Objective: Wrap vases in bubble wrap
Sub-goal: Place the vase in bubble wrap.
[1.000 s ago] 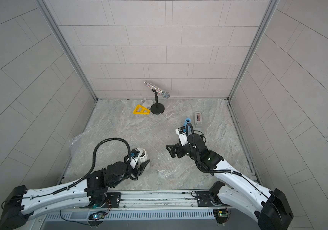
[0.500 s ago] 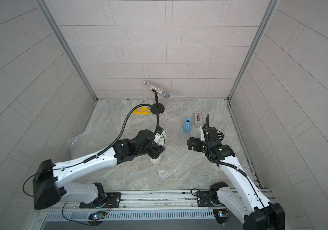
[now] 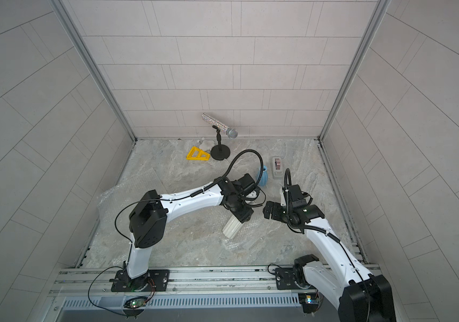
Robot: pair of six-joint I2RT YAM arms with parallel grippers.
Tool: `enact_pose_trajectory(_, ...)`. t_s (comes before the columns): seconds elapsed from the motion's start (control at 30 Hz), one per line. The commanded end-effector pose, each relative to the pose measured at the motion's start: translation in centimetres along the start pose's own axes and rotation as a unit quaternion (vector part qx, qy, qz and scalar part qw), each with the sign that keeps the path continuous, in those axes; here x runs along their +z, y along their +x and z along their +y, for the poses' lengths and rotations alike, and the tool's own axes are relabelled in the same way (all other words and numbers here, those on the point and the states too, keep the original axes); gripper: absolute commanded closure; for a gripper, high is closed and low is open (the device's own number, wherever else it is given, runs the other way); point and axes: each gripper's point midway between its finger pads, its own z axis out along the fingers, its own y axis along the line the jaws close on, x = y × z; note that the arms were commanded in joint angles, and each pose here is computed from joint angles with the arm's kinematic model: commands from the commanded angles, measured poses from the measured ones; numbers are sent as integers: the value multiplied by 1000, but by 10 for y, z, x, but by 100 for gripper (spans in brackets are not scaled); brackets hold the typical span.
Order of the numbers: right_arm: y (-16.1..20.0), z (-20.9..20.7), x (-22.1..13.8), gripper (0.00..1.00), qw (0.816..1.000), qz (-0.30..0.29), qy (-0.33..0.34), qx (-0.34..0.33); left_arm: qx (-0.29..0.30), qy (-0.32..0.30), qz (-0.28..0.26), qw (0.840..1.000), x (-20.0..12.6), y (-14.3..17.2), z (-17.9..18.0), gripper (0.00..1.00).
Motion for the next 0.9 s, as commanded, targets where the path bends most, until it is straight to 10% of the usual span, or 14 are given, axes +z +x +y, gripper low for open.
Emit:
enact_pose_trajectory(0.0,8,-9,4,0,1000,10,11,19,7,12,21,1000,8,3,-7,83)
enact_pose_trajectory(0.57,5,-19,5,0,999,0,29,32,-40,16,-21,999,58,-20,-3,65)
enact_pose_trajectory(0.87,8,-11,3,4,999,3,7,47,-50,17,-47,998,45,-26,-3,28)
